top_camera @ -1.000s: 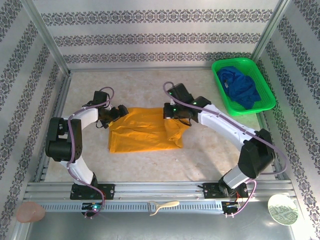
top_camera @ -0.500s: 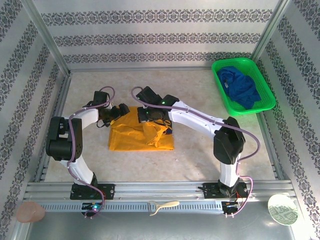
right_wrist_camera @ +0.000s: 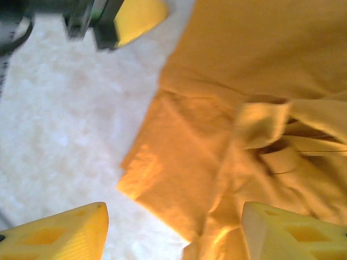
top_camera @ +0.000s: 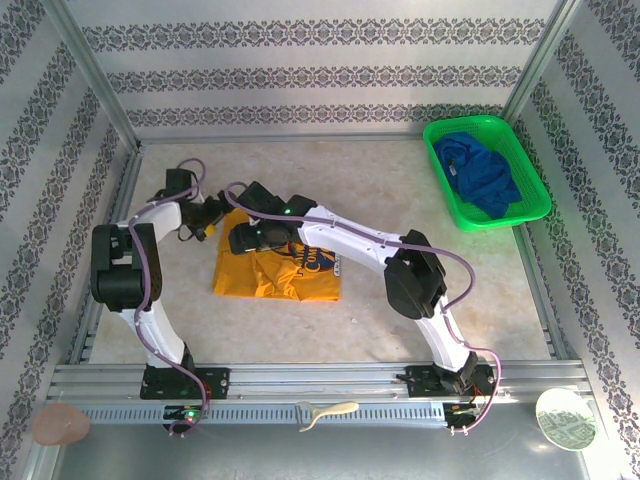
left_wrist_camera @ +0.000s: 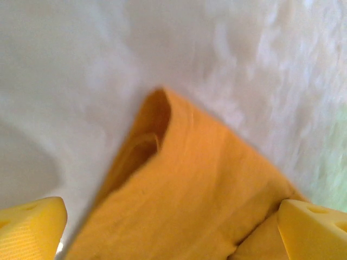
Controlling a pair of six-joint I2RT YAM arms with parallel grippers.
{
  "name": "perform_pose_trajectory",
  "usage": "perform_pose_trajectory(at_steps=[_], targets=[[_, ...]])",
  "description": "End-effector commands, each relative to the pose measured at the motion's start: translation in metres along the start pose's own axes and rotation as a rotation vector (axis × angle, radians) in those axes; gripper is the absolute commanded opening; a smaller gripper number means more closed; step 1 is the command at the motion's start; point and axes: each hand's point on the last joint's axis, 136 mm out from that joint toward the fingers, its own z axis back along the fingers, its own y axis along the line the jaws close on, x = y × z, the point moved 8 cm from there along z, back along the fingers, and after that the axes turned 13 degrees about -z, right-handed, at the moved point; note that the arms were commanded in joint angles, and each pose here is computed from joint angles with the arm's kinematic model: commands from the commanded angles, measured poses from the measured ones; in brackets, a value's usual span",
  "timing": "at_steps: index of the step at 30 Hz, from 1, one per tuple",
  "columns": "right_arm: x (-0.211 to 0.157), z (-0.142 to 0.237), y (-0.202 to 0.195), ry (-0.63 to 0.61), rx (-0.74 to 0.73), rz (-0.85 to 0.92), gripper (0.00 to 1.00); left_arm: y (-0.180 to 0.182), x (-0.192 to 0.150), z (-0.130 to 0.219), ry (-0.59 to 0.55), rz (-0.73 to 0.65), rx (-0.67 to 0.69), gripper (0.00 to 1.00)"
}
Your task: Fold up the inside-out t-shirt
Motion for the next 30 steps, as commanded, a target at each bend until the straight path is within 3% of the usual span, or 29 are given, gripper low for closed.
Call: perform_pose_trajectory(at_steps=[1,6,13,26,29,30], targets=[[0.015,0.061,0.023,-0.088,0.137,0.042,0.66,-0.02,0.013,0.022,0.003,-0.028,-0.037,1.0],[0.026,0.08,-0.045,-0.152,0.022,-0.026,0.66,-0.038,-0.008,0.046,-0.015,-0.061,-0.088,1.0],[0.023,0.051,-0.135,-0.058,-0.003,-0.195,0.66,-0.046,-0.066,0.067,-0.032,-0.06,-0.119,1.0],[0.016,-0.002,-0.142,0.038,0.015,-0.229,0.64,-0.039,-0.096,0.085,-0.059,-0.046,-0.095,1.0],[0.02,-0.01,-0.141,0.047,0.019,-0.233,0.57,-0.039,-0.097,0.086,-0.059,-0.044,-0.097,1.0],[0.022,-0.011,-0.14,0.05,0.025,-0.233,0.49,-0.039,-0.097,0.087,-0.06,-0.045,-0.098,1.0]])
